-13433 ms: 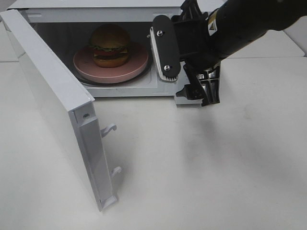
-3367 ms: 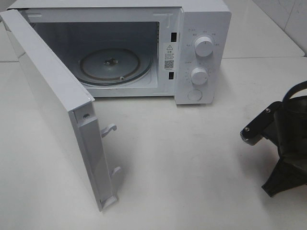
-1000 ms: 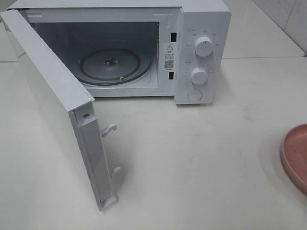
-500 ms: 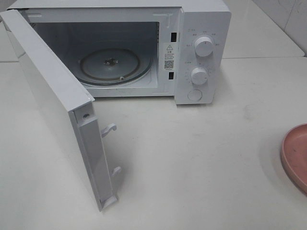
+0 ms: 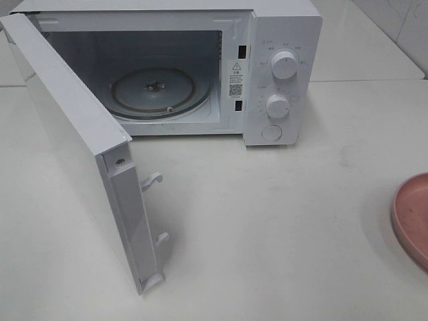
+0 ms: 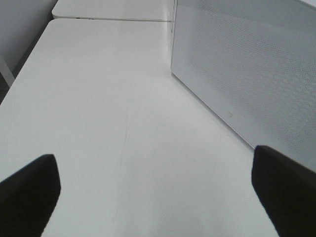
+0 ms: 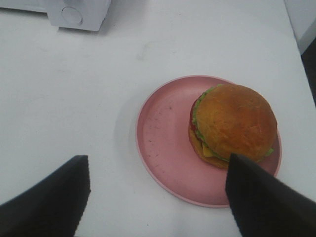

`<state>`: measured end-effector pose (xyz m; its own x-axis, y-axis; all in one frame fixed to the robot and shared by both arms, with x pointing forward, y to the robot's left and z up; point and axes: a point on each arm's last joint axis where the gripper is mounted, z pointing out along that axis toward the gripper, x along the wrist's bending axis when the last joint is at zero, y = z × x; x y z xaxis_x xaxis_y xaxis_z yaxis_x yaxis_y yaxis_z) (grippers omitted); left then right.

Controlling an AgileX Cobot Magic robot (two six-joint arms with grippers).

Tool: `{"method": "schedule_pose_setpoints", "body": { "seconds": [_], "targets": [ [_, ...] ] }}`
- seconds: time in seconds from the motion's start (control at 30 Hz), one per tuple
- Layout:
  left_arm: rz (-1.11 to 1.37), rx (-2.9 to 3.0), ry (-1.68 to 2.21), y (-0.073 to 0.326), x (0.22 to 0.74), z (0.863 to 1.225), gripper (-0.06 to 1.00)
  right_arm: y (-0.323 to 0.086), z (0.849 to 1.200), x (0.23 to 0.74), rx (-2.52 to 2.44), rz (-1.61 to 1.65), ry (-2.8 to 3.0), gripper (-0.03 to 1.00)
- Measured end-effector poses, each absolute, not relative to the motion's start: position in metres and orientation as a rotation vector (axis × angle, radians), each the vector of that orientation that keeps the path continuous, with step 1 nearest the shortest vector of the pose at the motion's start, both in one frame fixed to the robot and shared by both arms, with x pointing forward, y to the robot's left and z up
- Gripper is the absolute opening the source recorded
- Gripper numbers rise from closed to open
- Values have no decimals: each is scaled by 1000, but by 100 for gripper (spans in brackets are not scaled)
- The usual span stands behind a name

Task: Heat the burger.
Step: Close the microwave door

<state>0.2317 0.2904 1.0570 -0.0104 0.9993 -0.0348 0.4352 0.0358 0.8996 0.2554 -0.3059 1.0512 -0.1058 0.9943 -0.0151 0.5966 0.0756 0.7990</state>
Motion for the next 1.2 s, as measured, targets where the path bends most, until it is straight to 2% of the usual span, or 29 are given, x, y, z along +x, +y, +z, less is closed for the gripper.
{"method": "schedule_pose_setpoints", "body": {
  "seconds": [0.37, 1.2],
  "targets": [
    [936, 1502, 1551, 290, 232, 1057, 97, -310, 1050, 232, 1575, 934, 1567, 76],
    [936, 1502, 1551, 290, 232, 1057, 97, -310, 1049, 232, 1573, 926, 1569, 76]
  ]
}}
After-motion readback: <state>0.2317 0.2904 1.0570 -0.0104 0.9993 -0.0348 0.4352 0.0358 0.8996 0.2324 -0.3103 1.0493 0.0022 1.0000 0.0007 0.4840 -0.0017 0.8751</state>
